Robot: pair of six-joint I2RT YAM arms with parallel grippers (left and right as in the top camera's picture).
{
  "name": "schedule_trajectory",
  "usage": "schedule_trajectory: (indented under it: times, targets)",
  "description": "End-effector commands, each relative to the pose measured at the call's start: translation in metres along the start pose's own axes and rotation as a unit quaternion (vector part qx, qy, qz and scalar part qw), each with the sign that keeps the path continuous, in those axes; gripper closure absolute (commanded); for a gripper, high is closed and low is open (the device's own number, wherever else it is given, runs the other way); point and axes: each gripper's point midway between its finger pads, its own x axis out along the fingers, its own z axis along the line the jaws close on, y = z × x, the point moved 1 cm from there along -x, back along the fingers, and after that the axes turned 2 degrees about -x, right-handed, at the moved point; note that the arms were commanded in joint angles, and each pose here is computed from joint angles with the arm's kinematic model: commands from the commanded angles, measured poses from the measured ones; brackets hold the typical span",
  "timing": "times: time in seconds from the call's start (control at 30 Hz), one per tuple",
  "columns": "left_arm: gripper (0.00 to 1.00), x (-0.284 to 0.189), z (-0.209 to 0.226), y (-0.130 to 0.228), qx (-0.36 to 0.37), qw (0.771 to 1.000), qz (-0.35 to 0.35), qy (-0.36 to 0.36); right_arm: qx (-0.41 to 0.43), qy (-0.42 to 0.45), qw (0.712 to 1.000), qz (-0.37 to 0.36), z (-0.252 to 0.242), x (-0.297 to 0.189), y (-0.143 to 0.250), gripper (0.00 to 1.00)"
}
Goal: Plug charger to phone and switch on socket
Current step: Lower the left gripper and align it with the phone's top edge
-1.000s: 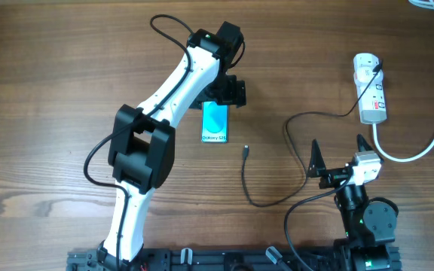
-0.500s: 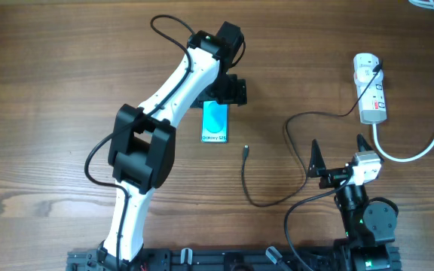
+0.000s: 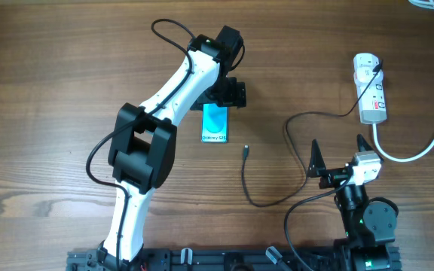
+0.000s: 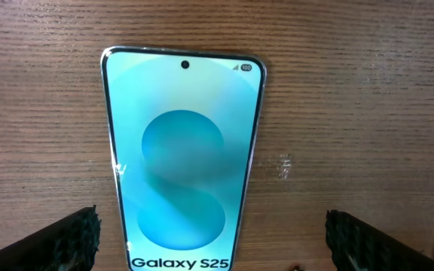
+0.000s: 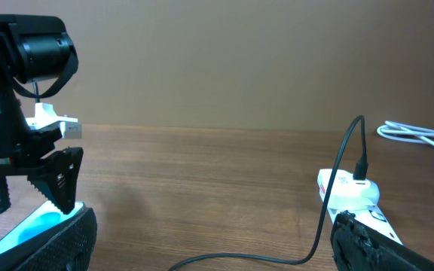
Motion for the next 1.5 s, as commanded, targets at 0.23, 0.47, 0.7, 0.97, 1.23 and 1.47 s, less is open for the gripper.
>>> schedule_trajectory:
  times: [0.23,0.47,0.7,0.97,1.23,1.47]
  targets:
    - [0.0,0.006,0.003,0.005,-0.004,1.0,0.011,-0.011,-0.005,0.01,1.0,-0.006,-0.004,0.0,-0.002,0.0]
    - [0.0,0.006,0.003,0.005,-0.004,1.0,0.011,-0.01,-0.005,0.01,1.0,-0.006,-0.004,0.0,-0.002,0.0]
    - [0.0,0.006,0.004,0.006,-0.004,1.0,0.013,-0.012,-0.005,0.01,1.0,-0.006,-0.004,0.0,-0.002,0.0]
    - [0.0,0.011,0.005,0.007,-0.005,1.0,0.015,-0.013,-0.005,0.01,1.0,-0.006,-0.004,0.0,-0.002,0.0]
    - [0.0,0.021,0.009,0.013,-0.006,1.0,0.023,-0.018,-0.005,0.01,1.0,-0.006,-0.004,0.0,-0.002,0.0]
    - [0.0,0.021,0.009,0.011,-0.005,1.0,0.02,-0.016,-0.005,0.01,1.0,-0.006,-0.004,0.0,-0.002,0.0]
